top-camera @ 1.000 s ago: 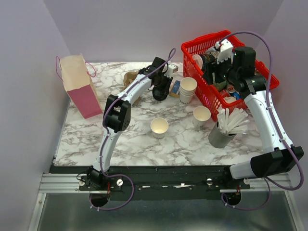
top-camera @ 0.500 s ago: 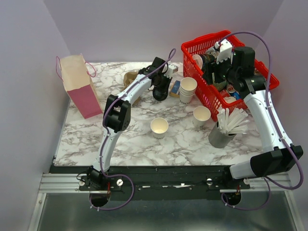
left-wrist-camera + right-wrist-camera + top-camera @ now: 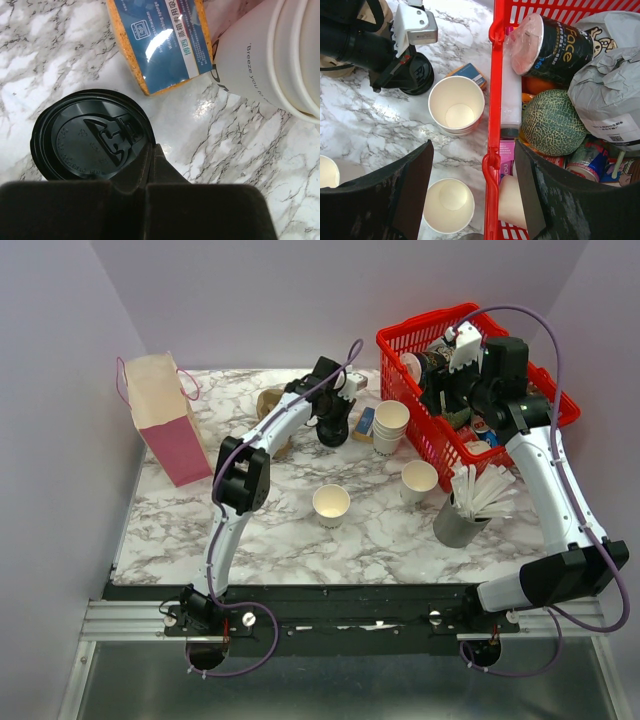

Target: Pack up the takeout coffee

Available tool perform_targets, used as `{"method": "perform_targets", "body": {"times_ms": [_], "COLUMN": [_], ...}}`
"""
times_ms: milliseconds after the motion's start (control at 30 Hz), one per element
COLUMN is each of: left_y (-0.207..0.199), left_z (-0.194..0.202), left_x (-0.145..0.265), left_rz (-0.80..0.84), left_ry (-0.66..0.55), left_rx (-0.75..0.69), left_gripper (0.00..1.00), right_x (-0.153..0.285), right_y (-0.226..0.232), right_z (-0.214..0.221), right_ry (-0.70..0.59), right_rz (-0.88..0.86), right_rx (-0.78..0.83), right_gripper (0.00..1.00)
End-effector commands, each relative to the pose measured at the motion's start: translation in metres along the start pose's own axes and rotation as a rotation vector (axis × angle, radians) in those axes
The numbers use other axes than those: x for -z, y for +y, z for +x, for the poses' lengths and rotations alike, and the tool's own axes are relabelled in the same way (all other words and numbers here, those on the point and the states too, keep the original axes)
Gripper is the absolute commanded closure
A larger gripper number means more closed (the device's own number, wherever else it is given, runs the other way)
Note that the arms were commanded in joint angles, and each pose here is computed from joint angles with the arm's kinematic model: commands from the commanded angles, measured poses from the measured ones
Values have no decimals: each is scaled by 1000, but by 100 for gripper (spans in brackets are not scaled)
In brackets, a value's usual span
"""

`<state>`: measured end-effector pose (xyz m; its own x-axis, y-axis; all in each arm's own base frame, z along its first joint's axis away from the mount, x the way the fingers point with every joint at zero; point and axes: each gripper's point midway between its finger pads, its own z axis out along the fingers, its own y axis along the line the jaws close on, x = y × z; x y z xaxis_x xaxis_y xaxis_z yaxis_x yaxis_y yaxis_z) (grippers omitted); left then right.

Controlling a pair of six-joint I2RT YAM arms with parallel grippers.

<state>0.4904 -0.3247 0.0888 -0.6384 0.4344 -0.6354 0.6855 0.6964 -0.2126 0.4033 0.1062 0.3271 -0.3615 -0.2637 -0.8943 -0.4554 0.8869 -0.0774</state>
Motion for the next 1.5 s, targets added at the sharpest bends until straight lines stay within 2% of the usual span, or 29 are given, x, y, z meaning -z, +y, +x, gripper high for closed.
{"method": "perform_targets", "body": {"times_ms": [0,367,500,833,933,967,1000,1067,1267,1467], "left_y": [3,-5,-13,-10,-9,-11,-9,-8,-9,-9], "left_z": [-37,-49,-47,-74,-71,-69,-64,-55,-31,-18], "left_x": [38,53,55,99,100,98,93,84,59,44], "left_rz": [-29,53,152,134,132,137,135,136,145,144], "left_ry": [-95,-141,-148,-244,-235,-226,-211,-187,-104,-60], "left_rx": [-32,-12,6,-32,-68,-79,-86,-138,-260,-297], "left_gripper": [100,100,100,100,100,83,71,57,48,47], "right_x": [0,0,0,2,1,1,0,-2,1,4], "right_y": [1,3,4,4,6,6,7,8,8,8], "right_z": [-6,-7,-5,-4,-5,-7,-7,-8,-7,0], "right_ry": [-10,-13,-10,-12,-13,-16,-16,-16,-15,-6], "right_rz": [-17,-24,-28,-29,-38,-41,-46,-55,-52,-48], "right_rx": [-14,-16,-15,-4,-8,-9,-12,-14,-11,-9], "right_gripper": [26,26,26,26,26,26,26,26,26,26]}}
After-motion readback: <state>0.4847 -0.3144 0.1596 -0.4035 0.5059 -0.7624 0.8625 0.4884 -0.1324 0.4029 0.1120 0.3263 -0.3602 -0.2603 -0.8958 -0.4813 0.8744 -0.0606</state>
